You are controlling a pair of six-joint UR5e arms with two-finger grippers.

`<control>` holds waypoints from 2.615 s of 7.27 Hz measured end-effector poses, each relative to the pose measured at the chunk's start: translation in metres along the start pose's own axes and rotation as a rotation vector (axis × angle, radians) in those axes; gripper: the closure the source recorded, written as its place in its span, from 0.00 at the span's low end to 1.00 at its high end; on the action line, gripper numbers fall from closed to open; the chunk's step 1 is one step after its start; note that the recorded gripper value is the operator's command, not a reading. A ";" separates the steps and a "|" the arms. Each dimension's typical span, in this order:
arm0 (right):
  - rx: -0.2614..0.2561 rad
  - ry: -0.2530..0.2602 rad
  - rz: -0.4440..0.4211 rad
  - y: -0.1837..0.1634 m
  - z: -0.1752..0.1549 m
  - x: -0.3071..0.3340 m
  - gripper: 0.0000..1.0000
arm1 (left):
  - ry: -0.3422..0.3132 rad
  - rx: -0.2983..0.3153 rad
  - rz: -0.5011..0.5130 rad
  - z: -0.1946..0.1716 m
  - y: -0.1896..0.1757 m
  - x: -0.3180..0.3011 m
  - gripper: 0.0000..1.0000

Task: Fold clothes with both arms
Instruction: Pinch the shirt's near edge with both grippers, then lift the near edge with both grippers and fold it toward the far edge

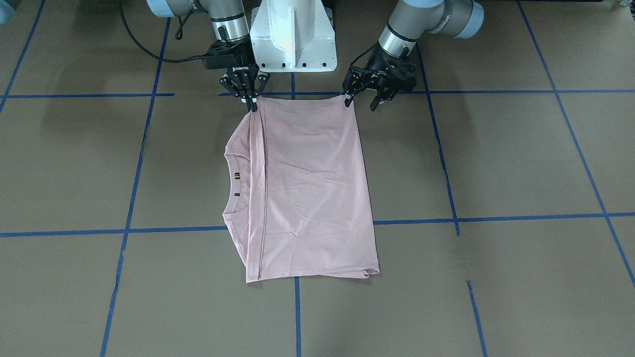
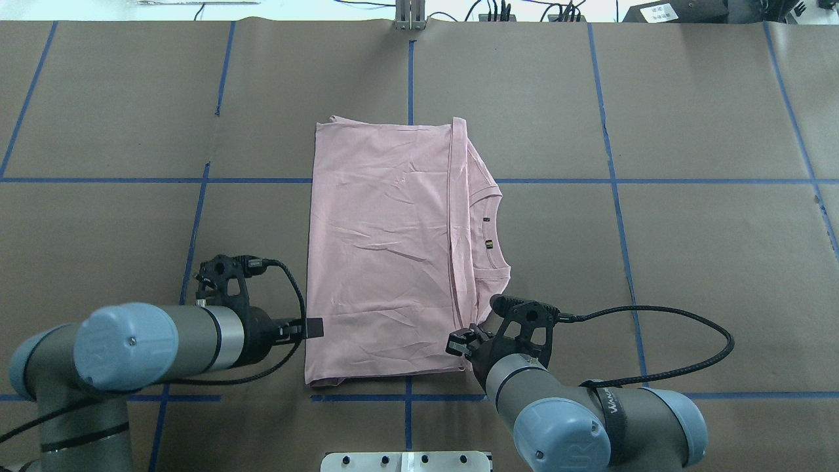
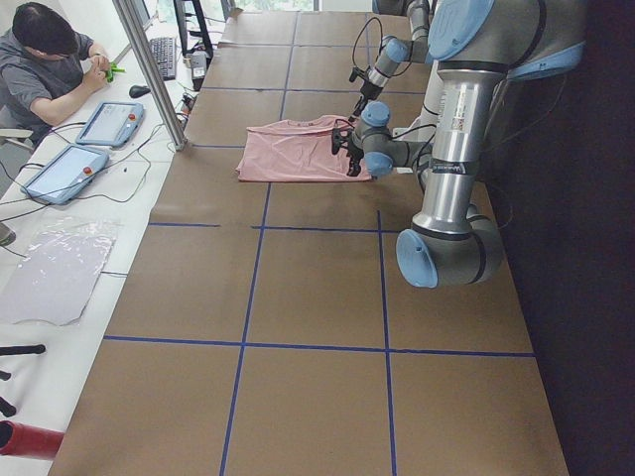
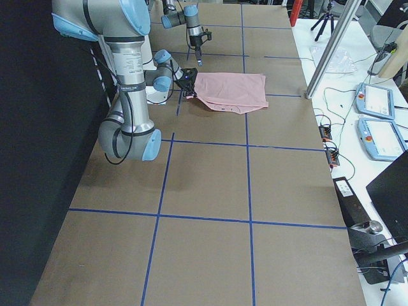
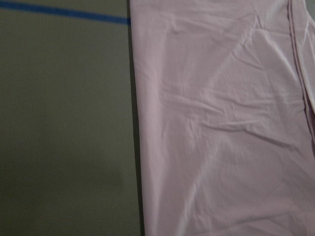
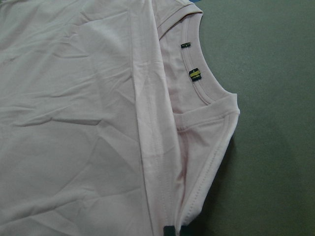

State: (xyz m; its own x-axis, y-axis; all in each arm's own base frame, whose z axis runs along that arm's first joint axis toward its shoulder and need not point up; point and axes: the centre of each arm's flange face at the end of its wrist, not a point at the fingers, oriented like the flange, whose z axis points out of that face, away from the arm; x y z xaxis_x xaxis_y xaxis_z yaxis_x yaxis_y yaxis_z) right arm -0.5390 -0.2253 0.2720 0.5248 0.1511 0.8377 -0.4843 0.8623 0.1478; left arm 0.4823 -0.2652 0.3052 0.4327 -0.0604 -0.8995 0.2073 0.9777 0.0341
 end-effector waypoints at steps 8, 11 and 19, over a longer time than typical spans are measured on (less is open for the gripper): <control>0.002 -0.002 0.000 0.000 0.000 -0.001 1.00 | -0.084 -0.053 -0.018 0.037 0.047 0.005 0.46; 0.002 -0.002 0.000 0.000 0.000 -0.001 1.00 | -0.082 -0.054 -0.019 0.040 0.048 0.008 0.96; -0.026 0.001 -0.008 -0.013 -0.046 -0.002 1.00 | -0.052 -0.112 0.030 -0.067 0.046 0.065 1.00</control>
State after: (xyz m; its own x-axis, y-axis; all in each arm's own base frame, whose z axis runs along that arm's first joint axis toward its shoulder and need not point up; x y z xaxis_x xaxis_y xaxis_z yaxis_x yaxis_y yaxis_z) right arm -0.5014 -0.2151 0.2443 0.5288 0.1449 0.8363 -0.4619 0.8757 0.1404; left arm 0.4614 -0.2108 0.2196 0.4827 -0.0387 -0.8749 0.0954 0.9954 0.0086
